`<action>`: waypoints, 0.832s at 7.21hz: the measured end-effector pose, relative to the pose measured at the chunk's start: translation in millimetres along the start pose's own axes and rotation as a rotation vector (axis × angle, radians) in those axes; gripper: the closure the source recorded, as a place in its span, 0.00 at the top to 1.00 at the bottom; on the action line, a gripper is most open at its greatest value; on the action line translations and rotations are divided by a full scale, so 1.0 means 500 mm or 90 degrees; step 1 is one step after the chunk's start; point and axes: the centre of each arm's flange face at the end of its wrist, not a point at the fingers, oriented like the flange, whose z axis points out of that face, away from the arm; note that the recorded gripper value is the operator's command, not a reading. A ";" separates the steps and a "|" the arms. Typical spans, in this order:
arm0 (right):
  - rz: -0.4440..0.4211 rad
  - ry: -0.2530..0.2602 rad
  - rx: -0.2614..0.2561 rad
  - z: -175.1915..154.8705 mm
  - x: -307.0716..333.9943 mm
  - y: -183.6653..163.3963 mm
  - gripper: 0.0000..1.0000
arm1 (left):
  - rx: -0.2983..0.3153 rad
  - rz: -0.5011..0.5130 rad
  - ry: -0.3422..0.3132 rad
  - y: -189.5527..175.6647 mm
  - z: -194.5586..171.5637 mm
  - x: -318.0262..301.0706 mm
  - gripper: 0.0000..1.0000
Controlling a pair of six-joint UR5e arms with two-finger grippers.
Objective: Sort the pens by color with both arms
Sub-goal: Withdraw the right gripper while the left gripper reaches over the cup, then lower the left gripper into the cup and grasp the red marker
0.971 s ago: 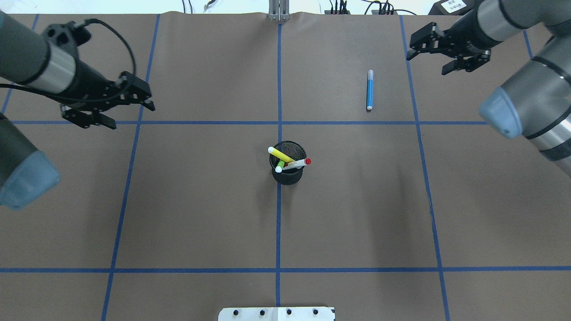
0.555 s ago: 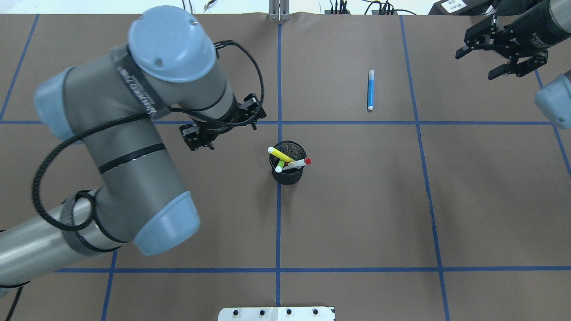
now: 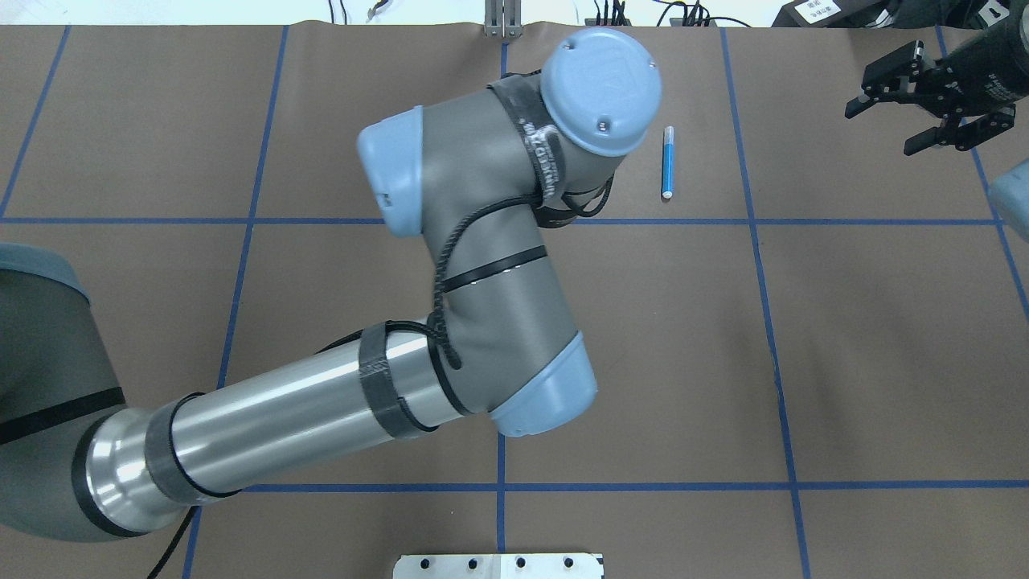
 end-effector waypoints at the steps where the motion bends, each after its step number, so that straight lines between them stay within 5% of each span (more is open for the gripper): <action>1: 0.002 0.004 0.008 0.002 -0.001 -0.002 1.00 | 0.005 -0.009 -0.030 0.031 0.033 0.022 0.97; 6: -0.025 0.025 0.029 0.044 -0.021 0.015 1.00 | 0.038 -0.017 -0.110 0.133 0.101 0.058 0.91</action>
